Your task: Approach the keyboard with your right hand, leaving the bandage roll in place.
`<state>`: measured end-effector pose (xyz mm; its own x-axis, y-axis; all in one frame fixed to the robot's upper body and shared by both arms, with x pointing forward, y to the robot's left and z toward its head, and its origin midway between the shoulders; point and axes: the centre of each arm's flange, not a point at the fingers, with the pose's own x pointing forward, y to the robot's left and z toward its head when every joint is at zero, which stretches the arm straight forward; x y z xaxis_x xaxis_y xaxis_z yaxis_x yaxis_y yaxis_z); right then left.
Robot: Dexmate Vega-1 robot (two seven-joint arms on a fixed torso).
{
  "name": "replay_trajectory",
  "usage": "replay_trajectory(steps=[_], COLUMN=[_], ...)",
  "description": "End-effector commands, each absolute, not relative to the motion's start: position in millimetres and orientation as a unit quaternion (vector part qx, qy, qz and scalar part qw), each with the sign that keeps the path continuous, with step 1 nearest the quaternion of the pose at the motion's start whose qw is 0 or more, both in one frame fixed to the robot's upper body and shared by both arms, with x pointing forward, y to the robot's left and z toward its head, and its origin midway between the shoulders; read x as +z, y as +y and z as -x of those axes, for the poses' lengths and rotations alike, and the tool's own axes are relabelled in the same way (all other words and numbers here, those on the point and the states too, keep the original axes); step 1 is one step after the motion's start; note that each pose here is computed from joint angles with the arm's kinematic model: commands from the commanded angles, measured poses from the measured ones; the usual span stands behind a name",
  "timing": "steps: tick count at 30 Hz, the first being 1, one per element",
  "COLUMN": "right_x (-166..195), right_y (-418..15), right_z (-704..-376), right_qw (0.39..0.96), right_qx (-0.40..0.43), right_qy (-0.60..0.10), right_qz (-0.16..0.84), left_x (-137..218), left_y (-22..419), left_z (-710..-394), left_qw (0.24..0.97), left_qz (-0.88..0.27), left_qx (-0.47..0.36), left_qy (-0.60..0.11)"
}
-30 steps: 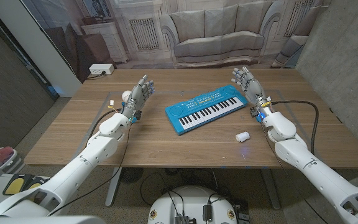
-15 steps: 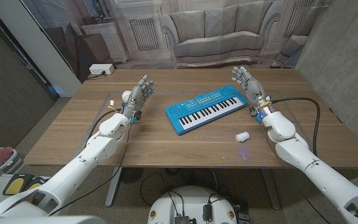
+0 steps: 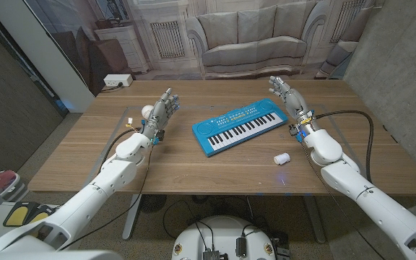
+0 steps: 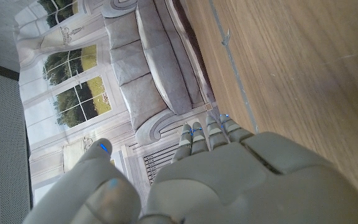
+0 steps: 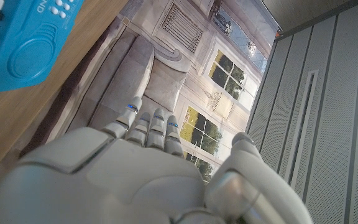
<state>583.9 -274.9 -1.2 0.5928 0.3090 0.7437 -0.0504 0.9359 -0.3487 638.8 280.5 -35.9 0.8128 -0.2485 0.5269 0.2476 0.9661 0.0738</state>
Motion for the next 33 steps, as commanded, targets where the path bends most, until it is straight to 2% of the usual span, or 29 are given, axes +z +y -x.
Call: replay_trajectory(steps=[1, 9, 14, 33], right_x=[1.7, 3.5, 3.6, 4.5], right_y=[-269.1, -265.6, -264.9, -261.2], right_z=[-581.2, -578.7, -580.2, -575.3], right_qw=[0.873, 0.870, 0.870, 0.860], right_qx=[0.097, 0.068, 0.070, 0.054], right_qy=[-0.444, -0.448, -0.446, -0.455], right_qz=[0.174, 0.194, 0.200, 0.224], left_x=[-41.2, -42.7, -44.0, -39.3], left_y=[279.6, 279.8, 278.8, 282.5], left_z=[-632.4, -628.0, -630.7, -622.5], left_qw=[0.948, 0.953, 0.950, 0.950], left_qz=[0.004, -0.010, 0.009, -0.006], left_qx=[-0.128, -0.105, -0.125, -0.110], left_qy=[-0.290, -0.284, -0.286, -0.292])
